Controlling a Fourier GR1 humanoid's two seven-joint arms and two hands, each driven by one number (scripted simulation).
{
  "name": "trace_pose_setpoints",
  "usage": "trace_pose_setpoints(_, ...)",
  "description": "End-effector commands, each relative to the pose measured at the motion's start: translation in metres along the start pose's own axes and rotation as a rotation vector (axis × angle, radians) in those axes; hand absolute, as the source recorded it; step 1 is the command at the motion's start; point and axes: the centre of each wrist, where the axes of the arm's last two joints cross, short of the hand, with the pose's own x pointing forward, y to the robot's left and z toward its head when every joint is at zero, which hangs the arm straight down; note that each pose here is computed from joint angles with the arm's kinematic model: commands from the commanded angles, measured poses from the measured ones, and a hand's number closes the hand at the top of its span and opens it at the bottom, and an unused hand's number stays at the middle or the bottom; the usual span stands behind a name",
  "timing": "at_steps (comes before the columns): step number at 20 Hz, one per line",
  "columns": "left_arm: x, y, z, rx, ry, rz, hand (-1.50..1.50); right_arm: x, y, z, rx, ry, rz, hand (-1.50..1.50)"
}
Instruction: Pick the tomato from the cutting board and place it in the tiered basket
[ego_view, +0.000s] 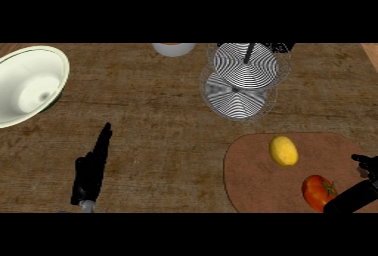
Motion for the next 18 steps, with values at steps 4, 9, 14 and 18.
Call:
trace_pose_setpoints(4, -0.016, -0.007, 0.007, 0.015, 0.068, 0.018, 0.00, 0.019, 0.014, -0.001, 0.059, 0.204, 0.023, -1.50)
trace_pose_setpoints(9, -0.015, -0.011, 0.007, 0.027, 0.065, 0.012, 0.00, 0.027, 0.031, -0.013, 0.094, 0.226, 0.005, -1.50)
trace_pose_setpoints(14, -0.014, 0.001, 0.014, 0.023, 0.052, 0.005, 0.00, 0.025, 0.040, -0.025, 0.112, 0.239, 0.020, -1.50)
trace_pose_setpoints(18, -0.011, -0.003, 0.013, 0.037, 0.060, 0.011, 0.00, 0.019, 0.030, -0.033, 0.090, 0.242, -0.002, 1.50)
